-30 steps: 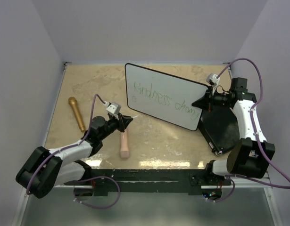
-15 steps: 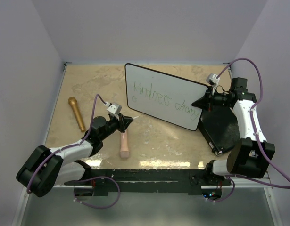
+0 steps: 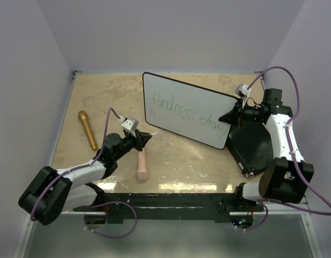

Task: Write a sentence on the whiteboard
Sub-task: Write on the whiteboard at the center of the board.

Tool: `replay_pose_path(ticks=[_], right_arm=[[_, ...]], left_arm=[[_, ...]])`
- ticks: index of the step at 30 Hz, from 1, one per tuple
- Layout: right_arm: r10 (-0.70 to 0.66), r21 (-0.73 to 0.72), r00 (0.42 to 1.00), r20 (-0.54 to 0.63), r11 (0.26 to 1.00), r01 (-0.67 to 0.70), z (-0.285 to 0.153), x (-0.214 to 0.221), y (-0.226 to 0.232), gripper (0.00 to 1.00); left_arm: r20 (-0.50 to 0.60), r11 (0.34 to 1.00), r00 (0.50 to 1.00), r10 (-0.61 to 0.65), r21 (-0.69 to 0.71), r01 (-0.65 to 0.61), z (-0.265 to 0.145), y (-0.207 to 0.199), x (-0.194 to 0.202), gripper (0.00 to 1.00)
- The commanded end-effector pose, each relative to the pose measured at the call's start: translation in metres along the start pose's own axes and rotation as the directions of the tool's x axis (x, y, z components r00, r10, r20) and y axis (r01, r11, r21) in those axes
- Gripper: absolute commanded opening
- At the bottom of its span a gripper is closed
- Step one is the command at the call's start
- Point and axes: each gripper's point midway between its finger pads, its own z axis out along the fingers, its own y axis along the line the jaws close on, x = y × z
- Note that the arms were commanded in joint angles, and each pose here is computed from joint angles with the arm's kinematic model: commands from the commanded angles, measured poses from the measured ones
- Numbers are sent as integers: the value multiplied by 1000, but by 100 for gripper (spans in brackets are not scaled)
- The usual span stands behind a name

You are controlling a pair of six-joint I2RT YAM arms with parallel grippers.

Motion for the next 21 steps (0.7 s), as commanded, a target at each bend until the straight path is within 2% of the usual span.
replay_pose_path(ticks=[1, 8, 14, 21], right_arm=[[-38, 35, 998, -40, 999, 39, 0, 6, -8, 0], [-39, 36, 998, -40, 999, 41, 0, 6, -8, 0], [-40, 33, 998, -39, 999, 41, 0, 6, -8, 0], [-44, 31, 998, -36, 998, 45, 0, 5, -7, 0]], left_arm=[[81, 1000, 996, 27, -4, -27, -3, -1, -17, 0], [94, 999, 995, 19, -36, -16, -5, 8, -18, 0], [162, 994, 983, -88, -55, 98, -11, 36, -29, 0], [173, 995, 982, -78, -47, 87, 12, 42, -47, 0]])
